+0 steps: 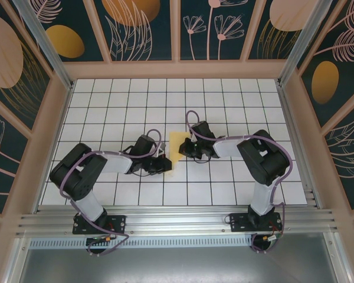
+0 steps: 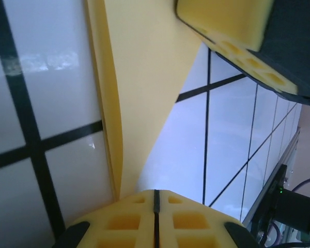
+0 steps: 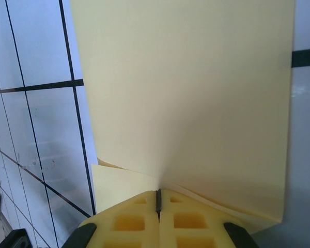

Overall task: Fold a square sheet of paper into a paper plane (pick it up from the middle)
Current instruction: Third fold the triangle at the center of the table.

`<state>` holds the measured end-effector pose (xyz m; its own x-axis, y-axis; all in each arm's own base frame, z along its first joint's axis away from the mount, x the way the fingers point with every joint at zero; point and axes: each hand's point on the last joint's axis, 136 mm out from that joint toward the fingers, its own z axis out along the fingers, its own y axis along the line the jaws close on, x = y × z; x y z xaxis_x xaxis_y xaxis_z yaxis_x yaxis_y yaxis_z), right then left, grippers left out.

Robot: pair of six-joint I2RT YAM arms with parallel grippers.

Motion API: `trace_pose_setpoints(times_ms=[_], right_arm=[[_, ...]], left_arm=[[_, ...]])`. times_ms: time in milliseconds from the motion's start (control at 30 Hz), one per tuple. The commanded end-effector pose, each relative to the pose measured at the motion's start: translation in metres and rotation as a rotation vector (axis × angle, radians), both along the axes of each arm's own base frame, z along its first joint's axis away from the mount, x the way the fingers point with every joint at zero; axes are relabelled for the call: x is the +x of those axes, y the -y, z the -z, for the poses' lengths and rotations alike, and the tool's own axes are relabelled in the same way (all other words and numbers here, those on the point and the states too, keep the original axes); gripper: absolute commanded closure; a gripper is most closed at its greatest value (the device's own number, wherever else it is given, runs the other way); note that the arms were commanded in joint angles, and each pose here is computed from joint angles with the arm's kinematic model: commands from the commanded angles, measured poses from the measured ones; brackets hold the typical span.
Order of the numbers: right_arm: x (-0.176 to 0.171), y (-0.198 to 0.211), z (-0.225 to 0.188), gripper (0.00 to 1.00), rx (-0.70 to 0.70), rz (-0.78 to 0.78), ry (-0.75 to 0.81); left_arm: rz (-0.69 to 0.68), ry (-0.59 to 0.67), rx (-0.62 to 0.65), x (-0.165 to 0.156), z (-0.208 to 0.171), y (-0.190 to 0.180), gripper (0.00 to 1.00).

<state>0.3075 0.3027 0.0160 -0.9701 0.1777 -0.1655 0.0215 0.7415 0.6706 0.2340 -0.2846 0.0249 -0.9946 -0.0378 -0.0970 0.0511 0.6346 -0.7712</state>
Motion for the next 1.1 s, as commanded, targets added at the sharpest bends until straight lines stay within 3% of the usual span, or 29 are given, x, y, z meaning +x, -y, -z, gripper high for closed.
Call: trace_pose_setpoints(times_ms=[0, 133, 233, 533, 700, 1067], right_arm=[[-0.013, 0.025, 0.036, 0.96, -0.147, 0.038, -0.072], [-0.002, 0.012, 0.008, 0.94, -0.068, 0.028, -0.012], [0.007, 0.005, -0.013, 0.93, -0.027, 0.033, 0.037], [0.017, 0.003, -0.05, 0.9, 0.008, 0.045, 0.116], [0.014, 0.03, -0.046, 0.83, -0.063, 0.118, 0.108], [0.006, 0.047, -0.034, 0.65, -0.002, 0.147, 0.071]], left_arm=[[-0.003, 0.058, -0.063, 0.006, -0.033, 0.004, 0.86], [-0.024, 0.17, -0.028, 0.029, -0.057, 0.006, 0.82], [-0.049, 0.202, 0.061, 0.048, -0.051, 0.003, 0.84], [-0.021, 0.157, 0.102, 0.062, -0.017, 0.014, 0.88], [-0.038, 0.157, 0.162, 0.066, -0.006, 0.008, 0.88], [-0.054, 0.205, 0.225, 0.078, -0.007, 0.002, 0.86]])
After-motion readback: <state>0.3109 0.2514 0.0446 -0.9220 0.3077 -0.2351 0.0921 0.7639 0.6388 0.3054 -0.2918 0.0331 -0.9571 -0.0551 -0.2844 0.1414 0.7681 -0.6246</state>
